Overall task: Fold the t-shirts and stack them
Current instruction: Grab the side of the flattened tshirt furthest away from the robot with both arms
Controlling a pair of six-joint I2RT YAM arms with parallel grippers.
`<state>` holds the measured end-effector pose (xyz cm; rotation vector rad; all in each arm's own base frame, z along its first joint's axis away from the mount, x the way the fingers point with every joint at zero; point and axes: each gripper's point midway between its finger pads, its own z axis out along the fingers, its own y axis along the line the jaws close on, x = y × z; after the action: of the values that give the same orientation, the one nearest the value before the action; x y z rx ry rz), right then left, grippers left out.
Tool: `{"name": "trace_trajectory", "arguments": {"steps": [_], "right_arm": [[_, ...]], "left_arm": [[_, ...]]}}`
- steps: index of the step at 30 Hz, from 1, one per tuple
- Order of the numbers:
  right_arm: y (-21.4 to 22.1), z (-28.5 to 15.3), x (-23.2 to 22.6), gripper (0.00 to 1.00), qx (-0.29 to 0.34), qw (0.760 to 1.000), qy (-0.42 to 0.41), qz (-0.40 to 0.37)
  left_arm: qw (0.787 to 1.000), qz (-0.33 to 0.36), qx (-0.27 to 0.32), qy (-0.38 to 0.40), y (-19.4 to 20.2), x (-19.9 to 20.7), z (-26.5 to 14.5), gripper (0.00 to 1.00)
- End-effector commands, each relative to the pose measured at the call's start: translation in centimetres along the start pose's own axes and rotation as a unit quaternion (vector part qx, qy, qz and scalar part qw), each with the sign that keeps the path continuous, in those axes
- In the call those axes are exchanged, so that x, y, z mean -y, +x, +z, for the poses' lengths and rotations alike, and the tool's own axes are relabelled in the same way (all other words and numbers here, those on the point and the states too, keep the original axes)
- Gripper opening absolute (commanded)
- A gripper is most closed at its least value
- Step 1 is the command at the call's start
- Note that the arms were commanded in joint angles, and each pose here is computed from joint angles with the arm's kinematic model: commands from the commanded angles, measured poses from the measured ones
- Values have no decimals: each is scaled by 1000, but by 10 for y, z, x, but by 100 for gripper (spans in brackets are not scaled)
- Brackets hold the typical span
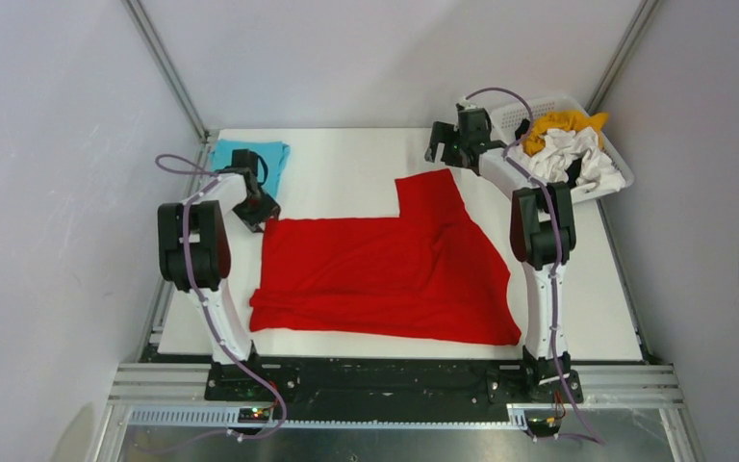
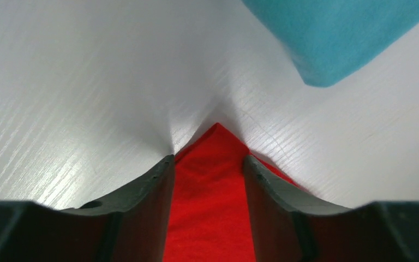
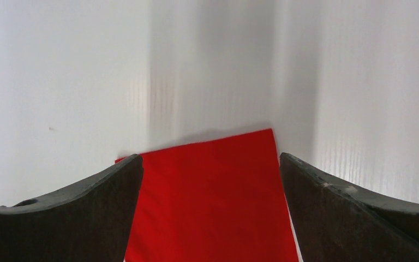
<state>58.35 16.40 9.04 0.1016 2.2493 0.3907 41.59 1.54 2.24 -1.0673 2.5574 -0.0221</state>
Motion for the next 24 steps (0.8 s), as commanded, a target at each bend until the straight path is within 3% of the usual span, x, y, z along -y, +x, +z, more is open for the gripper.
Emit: {"name": "trace_trajectory", "arguments": {"steps": [1,5,8,9,20,24], "right_arm": [[-22,14,2,99,23,1000,11,0],[-20,35,5,99,10,1000,18,-12],[-24,39,-2,99,-12,999,10,-33],[-13,45,-2,99,-29,999,14,-38],[50,40,-8,99,-138,975,45,-168],[71,38,-9,95,-172,968,40,-178]], "left_arm": [[1000,19,5,-20,7,-4,-9,50],[999,23,2,-27,9,-6,-9,31],[999,34,-4,-23,11,-4,-10,5],[999,37,-6,-21,11,-3,-10,2],[998,60,-11,-5,15,6,-13,0],[998,62,-6,-4,12,6,-16,0]]}}
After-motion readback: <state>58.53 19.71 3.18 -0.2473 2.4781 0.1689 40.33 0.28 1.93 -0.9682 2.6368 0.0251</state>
